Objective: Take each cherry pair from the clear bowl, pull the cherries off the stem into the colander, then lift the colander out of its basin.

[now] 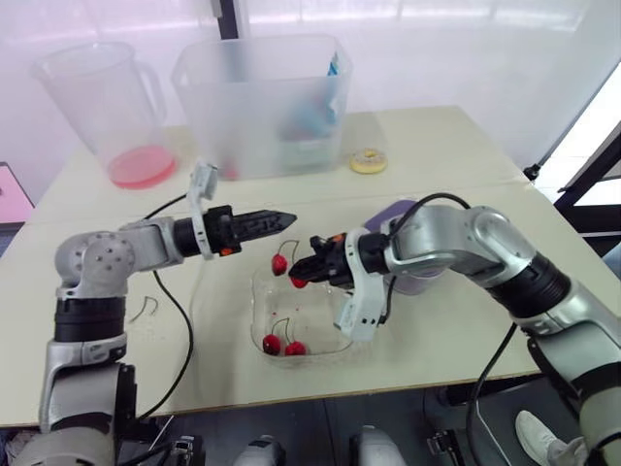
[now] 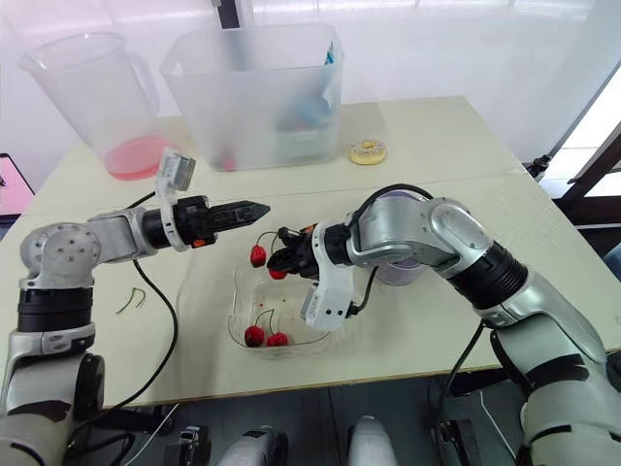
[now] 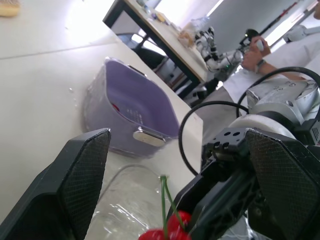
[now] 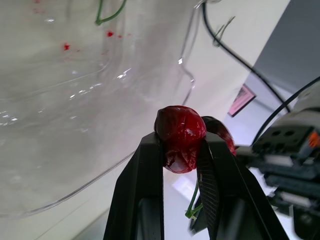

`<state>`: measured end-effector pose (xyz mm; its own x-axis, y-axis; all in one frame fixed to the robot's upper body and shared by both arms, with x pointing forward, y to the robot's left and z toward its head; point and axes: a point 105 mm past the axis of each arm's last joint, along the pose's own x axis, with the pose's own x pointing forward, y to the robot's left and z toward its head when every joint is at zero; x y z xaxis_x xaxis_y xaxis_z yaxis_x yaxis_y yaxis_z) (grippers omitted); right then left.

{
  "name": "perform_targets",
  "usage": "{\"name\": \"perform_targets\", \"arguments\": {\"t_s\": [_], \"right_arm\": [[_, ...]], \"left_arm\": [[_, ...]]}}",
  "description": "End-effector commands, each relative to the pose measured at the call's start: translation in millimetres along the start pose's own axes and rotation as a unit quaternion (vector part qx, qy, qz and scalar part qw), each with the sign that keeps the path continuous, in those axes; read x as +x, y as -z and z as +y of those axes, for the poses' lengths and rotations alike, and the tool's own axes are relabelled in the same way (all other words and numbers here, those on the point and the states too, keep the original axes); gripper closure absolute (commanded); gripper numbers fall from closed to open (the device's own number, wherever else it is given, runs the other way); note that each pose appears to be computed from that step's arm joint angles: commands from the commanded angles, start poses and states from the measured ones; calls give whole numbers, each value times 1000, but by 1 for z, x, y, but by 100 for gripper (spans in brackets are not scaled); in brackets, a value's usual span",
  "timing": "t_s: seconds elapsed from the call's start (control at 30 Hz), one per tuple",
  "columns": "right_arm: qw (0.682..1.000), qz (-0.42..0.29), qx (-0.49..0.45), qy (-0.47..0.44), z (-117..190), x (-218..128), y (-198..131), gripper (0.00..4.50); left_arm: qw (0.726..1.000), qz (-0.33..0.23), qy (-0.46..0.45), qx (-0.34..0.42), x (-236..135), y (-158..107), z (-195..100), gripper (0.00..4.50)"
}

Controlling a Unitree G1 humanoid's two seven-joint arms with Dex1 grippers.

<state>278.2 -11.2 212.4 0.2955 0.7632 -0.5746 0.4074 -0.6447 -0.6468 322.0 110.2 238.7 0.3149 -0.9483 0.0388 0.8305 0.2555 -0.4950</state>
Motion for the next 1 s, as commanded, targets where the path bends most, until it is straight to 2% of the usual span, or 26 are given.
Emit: {"name": "perform_targets", "arguments": {"t_s": [0.03,0.1,0.17,0.27,0.43,0.57,0.7,0.83,0.97,1.0], "right_arm": [[999,27,10,28,-16,-11,12,390],[997,24,62,26,-12,-13,12,390],[988,2,151,23,-6,-13,5,390],[981,-39,188,-12,10,-10,-9,390],[987,-80,127,-58,23,6,-13,390],[986,-117,78,-91,31,20,-19,390],[981,-133,73,-118,39,27,-18,390],[978,-141,72,-132,43,32,-16,390],[975,-156,72,-140,43,36,-18,390],[975,-159,67,-138,43,36,-18,349]], "left_arm": [[1000,-14,11,26,-1,-13,-9,0],[999,-27,11,38,-6,-19,-11,0],[998,-34,9,50,-14,-23,-12,0],[998,-36,5,58,-23,-26,-12,0],[995,-24,-13,95,-35,-23,-8,0],[991,16,-32,128,-58,-4,-10,0],[979,64,-30,194,-76,20,-24,0],[969,79,-43,230,-94,36,-33,0],[969,102,-60,217,-105,52,-36,0],[969,100,-62,216,-105,52,-36,0]]}}
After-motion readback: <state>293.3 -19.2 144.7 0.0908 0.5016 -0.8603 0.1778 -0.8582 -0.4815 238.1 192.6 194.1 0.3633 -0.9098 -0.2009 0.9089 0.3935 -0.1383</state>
